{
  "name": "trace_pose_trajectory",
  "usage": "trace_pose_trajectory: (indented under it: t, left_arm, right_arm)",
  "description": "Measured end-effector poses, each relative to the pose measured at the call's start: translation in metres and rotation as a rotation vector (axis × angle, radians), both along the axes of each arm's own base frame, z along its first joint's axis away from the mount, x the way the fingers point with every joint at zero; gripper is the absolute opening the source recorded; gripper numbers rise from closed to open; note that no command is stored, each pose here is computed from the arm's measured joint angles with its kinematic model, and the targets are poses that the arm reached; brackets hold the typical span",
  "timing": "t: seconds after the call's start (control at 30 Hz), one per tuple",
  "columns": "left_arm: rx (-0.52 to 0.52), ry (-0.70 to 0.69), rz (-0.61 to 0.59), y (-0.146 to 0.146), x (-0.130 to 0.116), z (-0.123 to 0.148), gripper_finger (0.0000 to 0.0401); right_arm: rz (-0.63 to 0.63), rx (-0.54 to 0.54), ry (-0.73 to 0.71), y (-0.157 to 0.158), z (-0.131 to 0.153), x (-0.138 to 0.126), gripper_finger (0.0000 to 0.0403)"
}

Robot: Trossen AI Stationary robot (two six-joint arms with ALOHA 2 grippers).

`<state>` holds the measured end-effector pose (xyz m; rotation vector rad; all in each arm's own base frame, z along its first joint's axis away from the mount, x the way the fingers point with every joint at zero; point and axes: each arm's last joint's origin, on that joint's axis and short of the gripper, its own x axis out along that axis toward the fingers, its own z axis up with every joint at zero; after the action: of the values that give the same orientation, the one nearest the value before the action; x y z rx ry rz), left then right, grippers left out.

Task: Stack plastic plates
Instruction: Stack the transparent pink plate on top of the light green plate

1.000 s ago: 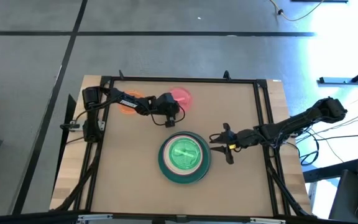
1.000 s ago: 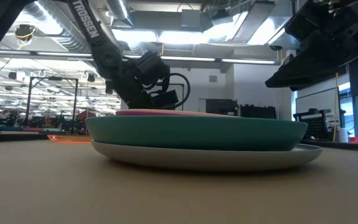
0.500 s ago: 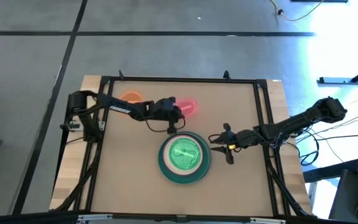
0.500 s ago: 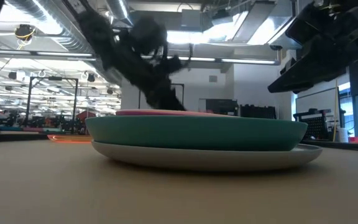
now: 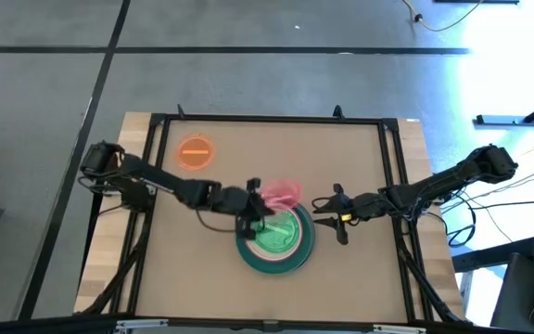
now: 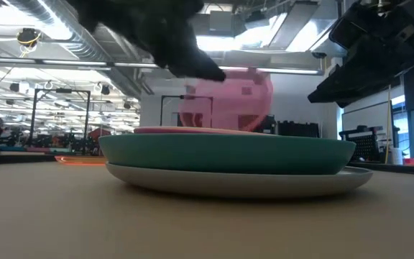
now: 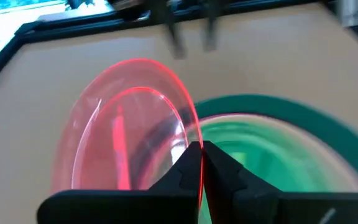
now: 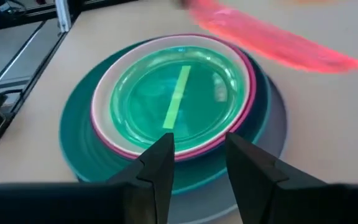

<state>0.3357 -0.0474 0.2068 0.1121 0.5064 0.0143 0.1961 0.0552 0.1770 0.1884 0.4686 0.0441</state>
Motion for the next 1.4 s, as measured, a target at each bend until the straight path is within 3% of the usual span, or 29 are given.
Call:
trace_pose_trajectory:
  t: [0.2,0.43,0.77,1.0,1.4]
  left_arm:
    - [-0.008,-0.018,-0.099,-0.048,-0.011,0.003,0.0002]
    - [-0.002,-0.011,-0.203,-0.081,-0.021,0.000,0.0006]
    - [0.030,0.071,-0.170,-0.074,-0.010,-0.027,0.0007]
    - [0.030,0.072,-0.150,-0.068,-0.007,-0.028,0.0024]
    - [-0.010,0.107,-0.129,-0.066,-0.009,-0.031,0.0099]
  right_arm:
    - [-0.038,-0.026,0.017,-0.002,-0.002,-0.001,0.0134]
    - [-0.056,-0.044,0.014,-0.002,-0.002,-0.001,0.0134]
    - [-0.059,-0.046,0.015,-0.002,-0.002,-0.001,0.0134]
    - [-0.066,-0.034,0.026,-0.002,-0.003,-0.001,0.0134]
    - [-0.084,-0.003,0.036,-0.003,-0.004,-0.002,0.0134]
